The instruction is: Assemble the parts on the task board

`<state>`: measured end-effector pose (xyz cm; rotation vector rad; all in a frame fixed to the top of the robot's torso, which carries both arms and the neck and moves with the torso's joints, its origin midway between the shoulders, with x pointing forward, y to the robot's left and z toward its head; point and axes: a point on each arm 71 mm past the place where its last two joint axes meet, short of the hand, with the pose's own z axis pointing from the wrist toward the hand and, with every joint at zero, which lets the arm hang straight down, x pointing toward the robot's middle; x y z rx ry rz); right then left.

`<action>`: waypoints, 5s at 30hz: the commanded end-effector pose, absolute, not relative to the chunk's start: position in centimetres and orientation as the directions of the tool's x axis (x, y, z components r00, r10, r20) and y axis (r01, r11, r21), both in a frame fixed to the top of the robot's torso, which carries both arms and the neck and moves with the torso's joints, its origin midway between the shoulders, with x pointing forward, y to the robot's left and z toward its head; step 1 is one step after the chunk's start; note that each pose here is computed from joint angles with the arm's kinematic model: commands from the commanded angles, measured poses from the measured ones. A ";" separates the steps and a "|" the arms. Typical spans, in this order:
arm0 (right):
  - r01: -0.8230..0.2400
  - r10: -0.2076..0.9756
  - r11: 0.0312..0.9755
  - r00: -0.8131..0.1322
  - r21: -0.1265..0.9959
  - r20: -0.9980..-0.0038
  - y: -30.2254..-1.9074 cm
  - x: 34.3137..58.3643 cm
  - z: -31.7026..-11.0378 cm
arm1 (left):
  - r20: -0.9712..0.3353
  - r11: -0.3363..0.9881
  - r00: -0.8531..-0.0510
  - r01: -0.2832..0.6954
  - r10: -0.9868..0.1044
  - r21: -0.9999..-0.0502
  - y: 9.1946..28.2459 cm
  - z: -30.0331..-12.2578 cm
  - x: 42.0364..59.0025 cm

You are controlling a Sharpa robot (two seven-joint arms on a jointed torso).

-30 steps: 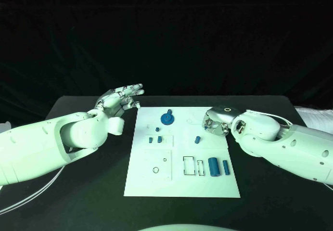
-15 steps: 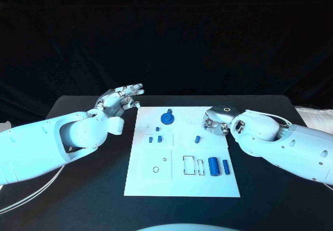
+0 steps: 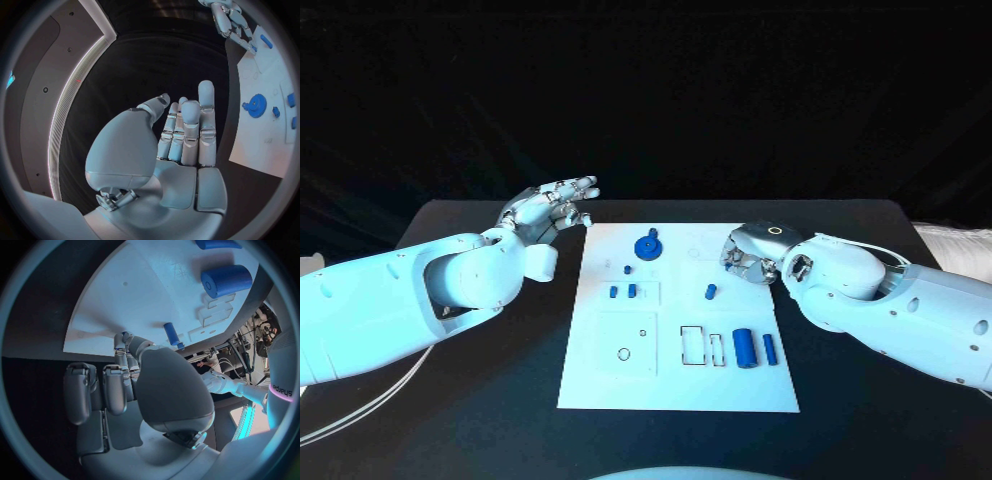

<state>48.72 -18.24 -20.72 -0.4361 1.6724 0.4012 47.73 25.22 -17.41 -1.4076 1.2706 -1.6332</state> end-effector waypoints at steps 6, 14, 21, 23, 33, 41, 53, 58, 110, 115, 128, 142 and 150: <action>-0.507 -0.023 0.861 -0.112 0.037 -0.993 -18.2 48.3 -20.1 | 0.369 -0.346 -0.246 -0.133 -0.896 -0.929 25.0 -17.4 47.7; -0.512 -0.009 0.858 -0.109 0.049 -0.994 -18.3 47.8 -19.5 | 0.368 -0.344 -0.245 -0.137 -0.897 -0.929 25.0 -17.4 47.7; -0.536 0.026 0.841 -0.095 0.073 -0.995 -17.8 46.6 -18.2 | 0.368 -0.343 -0.244 -0.140 -0.897 -0.929 25.1 -17.4 47.7; -0.558 0.043 0.826 -0.086 0.084 -0.995 -17.1 45.9 -17.5 | 0.368 -0.343 -0.244 -0.140 -0.897 -0.929 25.1 -17.4 47.7; -0.668 0.088 0.735 -0.072 0.113 -0.994 -12.7 43.1 -15.9 | 0.370 -0.344 -0.249 -0.142 -0.895 -0.928 24.8 -17.4 47.7; -0.720 0.087 0.679 -0.115 0.144 -0.989 -9.7 41.7 -17.0 | 0.372 -0.345 -0.253 -0.144 -0.893 -0.927 24.6 -17.4 47.7; -0.735 0.067 0.649 -0.203 0.197 -0.977 -7.4 40.9 -21.1 | 0.375 -0.347 -0.261 -0.147 -0.889 -0.926 24.3 -17.4 47.6; -0.735 0.057 0.645 -0.225 0.208 -0.973 -6.8 40.8 -22.2 | 0.376 -0.348 -0.265 -0.149 -0.888 -0.926 24.2 -17.4 47.5; -0.742 -0.023 0.642 -0.270 0.193 -0.963 -5.4 40.2 -24.5 | 0.378 -0.347 -0.272 -0.156 -0.885 -0.925 24.1 -17.4 47.5; -0.735 -0.028 0.652 -0.269 0.186 -0.963 -5.4 40.3 -24.7 | 0.378 -0.346 -0.272 -0.157 -0.885 -0.925 24.1 -17.4 47.5; -0.724 0.068 0.660 -0.209 0.201 -0.976 -6.0 40.4 -23.9 | 0.378 -0.345 -0.273 -0.162 -0.885 -0.925 24.1 -17.4 47.5; -0.690 0.126 0.697 -0.149 0.195 -0.981 -10.4 40.7 -20.4 | 0.373 -0.340 -0.275 -0.161 -0.886 -0.927 24.3 -17.4 47.5; -0.606 0.046 0.787 -0.128 0.115 -0.991 -14.5 43.1 -18.8 | 0.374 -0.340 -0.283 -0.163 -0.883 -0.926 24.2 -17.4 47.4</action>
